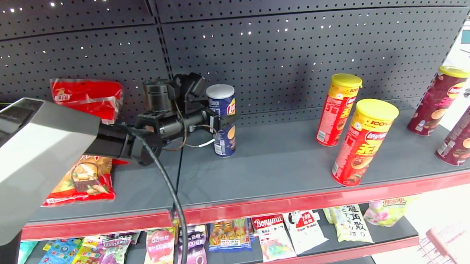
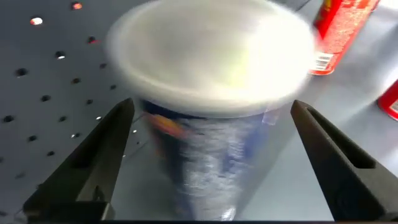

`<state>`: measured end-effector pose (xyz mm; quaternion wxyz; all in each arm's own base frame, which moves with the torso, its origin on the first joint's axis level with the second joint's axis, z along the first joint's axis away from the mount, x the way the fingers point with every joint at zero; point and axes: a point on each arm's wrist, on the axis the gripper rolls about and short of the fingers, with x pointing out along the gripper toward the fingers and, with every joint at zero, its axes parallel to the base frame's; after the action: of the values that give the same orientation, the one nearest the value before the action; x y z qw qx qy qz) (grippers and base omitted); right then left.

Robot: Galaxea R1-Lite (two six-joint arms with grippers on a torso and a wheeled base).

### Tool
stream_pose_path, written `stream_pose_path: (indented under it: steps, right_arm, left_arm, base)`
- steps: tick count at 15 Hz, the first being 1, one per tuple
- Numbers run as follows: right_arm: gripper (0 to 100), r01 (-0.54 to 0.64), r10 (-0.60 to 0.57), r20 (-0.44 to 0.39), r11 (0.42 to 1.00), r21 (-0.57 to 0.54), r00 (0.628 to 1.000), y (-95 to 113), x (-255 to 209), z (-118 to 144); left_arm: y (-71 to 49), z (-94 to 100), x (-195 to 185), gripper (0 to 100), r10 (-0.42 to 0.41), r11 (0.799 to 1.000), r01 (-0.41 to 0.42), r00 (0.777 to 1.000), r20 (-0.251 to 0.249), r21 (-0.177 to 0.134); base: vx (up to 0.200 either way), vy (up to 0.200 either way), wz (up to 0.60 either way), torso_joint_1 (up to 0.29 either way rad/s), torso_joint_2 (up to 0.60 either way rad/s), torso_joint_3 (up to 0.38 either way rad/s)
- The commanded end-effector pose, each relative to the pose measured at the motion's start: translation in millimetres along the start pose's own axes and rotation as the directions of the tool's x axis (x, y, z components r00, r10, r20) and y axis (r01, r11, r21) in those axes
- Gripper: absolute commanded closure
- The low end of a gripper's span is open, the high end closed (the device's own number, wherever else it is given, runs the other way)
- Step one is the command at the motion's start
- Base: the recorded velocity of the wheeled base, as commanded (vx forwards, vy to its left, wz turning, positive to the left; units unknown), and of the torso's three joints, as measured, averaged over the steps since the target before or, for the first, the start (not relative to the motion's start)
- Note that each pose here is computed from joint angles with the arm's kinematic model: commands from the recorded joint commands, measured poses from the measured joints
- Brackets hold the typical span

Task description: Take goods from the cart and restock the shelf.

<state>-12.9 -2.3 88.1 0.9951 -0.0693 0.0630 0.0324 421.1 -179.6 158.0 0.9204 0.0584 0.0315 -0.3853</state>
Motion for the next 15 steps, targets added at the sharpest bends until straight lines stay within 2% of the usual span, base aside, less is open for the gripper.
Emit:
stream_pose_path:
  steps: [1, 3, 4, 7, 11, 12, 15]
  right_arm:
    - [100, 0.0, 0.0, -0.001, 1.0, -0.001, 1.0, 0, 0, 0]
    - [100, 0.0, 0.0, -0.001, 1.0, 0.005, 1.0, 0, 0, 0]
    - [100, -0.001, 0.001, -0.003, 1.0, 0.008, 1.0, 0, 0, 0]
    - [100, 0.0, 0.0, -0.001, 1.0, 0.008, 1.0, 0, 0, 0]
    - [100, -0.001, 0.001, -0.004, 1.0, 0.01, 1.0, 0, 0, 0]
    - [100, -0.001, 0.001, -0.004, 1.0, 0.01, 1.0, 0, 0, 0]
    - [100, -0.001, 0.001, -0.006, 1.0, 0.013, 1.0, 0, 1, 0]
  left_arm:
    - [-1.1, 1.4, 0, 0, 0.0, 1.0, 0.0, 1.0, 0.003, 0.001]
    - [-7.9, -2.3, 5, 0, 0.047, 0.999, -0.047, 0.999, -0.014, -0.004]
    - [-9.4, -2.8, 6, 0, 0.059, 0.998, -0.059, 0.998, -0.017, -0.013]
    - [-17.3, -4.1, 11, 0, 0.089, 0.996, -0.09, 0.996, -0.023, -0.014]
    - [-21.7, -9.7, 18, 0, 0.158, 0.987, -0.158, 0.987, 0.0, -0.003]
    - [-20.8, -15.0, 22, 0, 0.203, 0.979, -0.203, 0.979, 0.01, -0.001]
    - [-24.0, -15.0, 24, 0, 0.223, 0.975, -0.223, 0.975, 0.019, 0.001]
  base:
    - [0.0, 0.0, 0.0, 0.0, 0.0, 0.0]
    - [0.0, 0.0, 0.0, 0.0, 0.0, 0.0]
    - [0.0, 0.0, 0.0, 0.0, 0.0, 0.0]
    - [0.0, 0.0, 0.0, 0.0, 0.0, 0.0]
    - [0.0, 0.0, 0.0, 0.0, 0.0, 0.0]
    - [0.0, 0.0, 0.0, 0.0, 0.0, 0.0]
    - [0.0, 0.0, 0.0, 0.0, 0.0, 0.0]
